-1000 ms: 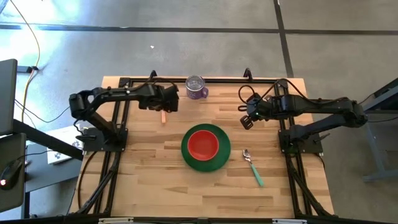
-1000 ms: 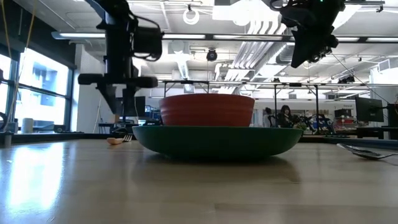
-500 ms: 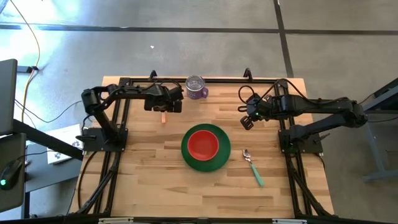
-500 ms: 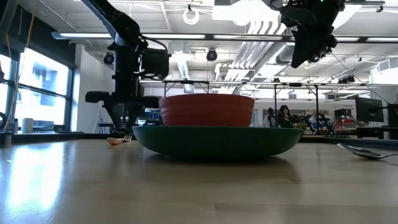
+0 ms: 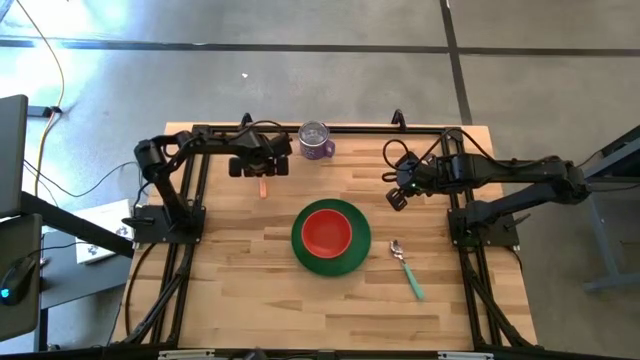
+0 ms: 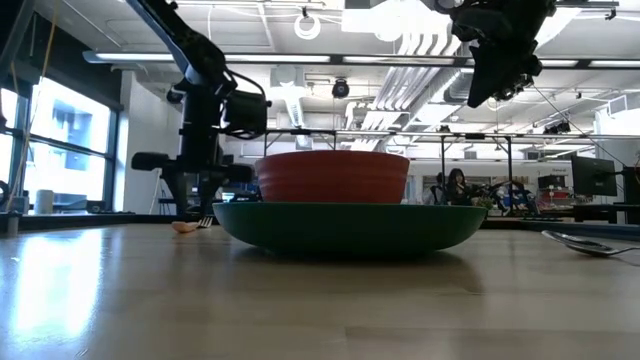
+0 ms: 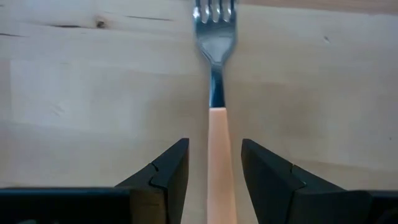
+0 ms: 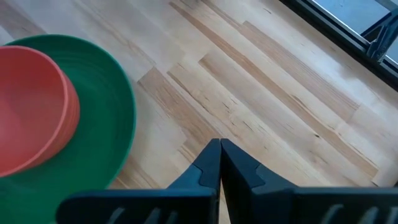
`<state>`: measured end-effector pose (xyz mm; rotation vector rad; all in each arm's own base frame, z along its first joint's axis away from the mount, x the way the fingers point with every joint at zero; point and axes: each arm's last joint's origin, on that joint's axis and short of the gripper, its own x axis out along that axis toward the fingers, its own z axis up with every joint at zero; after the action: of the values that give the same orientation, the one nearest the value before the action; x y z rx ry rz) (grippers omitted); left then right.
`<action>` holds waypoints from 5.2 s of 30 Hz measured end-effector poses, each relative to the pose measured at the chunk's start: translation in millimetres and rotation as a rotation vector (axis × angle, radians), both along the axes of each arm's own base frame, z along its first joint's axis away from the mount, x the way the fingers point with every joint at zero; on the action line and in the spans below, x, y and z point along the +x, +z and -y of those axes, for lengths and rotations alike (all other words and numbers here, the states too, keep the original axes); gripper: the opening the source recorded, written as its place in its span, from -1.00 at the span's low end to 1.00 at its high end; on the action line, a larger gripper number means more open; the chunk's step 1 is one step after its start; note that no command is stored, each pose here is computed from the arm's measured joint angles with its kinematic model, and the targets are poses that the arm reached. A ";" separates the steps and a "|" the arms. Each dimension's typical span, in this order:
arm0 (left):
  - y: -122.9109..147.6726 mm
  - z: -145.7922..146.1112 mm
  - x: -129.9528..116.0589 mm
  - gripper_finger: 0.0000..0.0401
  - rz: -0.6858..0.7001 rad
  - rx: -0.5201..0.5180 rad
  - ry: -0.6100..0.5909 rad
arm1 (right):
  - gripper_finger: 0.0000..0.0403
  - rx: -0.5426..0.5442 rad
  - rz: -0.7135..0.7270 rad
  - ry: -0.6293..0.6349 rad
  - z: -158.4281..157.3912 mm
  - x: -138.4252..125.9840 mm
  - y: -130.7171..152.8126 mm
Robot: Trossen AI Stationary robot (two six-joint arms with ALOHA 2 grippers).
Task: Set table place
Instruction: Move the light orange fork to the left of the green plate on the table, then adjust the orange bowl to the center of the green plate
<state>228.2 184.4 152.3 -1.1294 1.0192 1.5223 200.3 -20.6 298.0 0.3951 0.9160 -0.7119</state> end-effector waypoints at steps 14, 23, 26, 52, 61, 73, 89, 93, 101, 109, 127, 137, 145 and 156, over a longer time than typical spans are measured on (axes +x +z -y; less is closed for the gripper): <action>-21.3 1.3 -9.0 -0.33 0.089 -0.031 0.036 | -1.00 -0.018 0.023 0.031 0.2 3.1 1.7; -24.9 1.1 -8.8 -0.33 0.102 -0.023 -0.035 | -1.00 -0.022 0.028 0.037 0.3 3.8 2.1; -25.0 1.1 -8.9 -0.39 0.099 -0.024 -0.039 | -1.00 -0.021 0.029 0.035 0.2 3.8 2.1; 29.4 96.0 9.7 -0.85 0.146 0.022 -0.131 | -1.00 -0.059 -0.004 0.105 0.7 3.3 2.5; 26.9 182.1 27.0 -0.85 0.227 0.070 -0.084 | -1.00 -0.063 -0.007 0.112 0.7 3.3 2.5; -7.1 222.5 46.5 -0.85 0.285 0.087 -0.011 | -1.00 -0.060 0.007 0.130 0.4 4.7 3.4; -22.9 224.8 58.5 -0.85 0.302 0.073 -0.042 | -1.00 -0.030 0.027 0.140 -0.4 6.1 3.7; -23.5 224.8 58.2 -0.62 0.298 0.073 -0.043 | -1.00 -0.030 0.029 0.140 -0.4 6.2 3.8; -22.1 224.9 59.8 0.03 0.308 0.071 -0.070 | -1.00 -0.016 0.033 0.128 -0.6 5.9 3.5; -1.3 224.3 57.7 0.17 0.273 0.092 -0.143 | -1.00 0.001 0.034 0.101 -0.6 5.2 2.9; 128.9 179.7 18.7 -0.26 -0.003 0.337 -0.270 | -1.00 0.262 0.239 0.312 -5.8 94.4 -44.4; 135.4 145.6 24.2 -0.34 -0.064 0.355 -0.389 | -1.00 0.299 0.093 0.398 -16.5 143.7 -70.7; 135.4 137.4 24.9 -0.34 -0.081 0.350 -0.430 | -1.00 0.281 -0.068 0.513 -32.2 174.1 -78.2; 135.5 138.1 25.1 -0.35 -0.087 0.348 -0.452 | -1.00 0.328 -0.182 0.501 -44.1 176.1 -91.1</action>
<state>253.3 46.3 287.8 -0.5482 0.9431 1.3195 376.4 23.5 206.9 0.3715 1.2522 -0.1366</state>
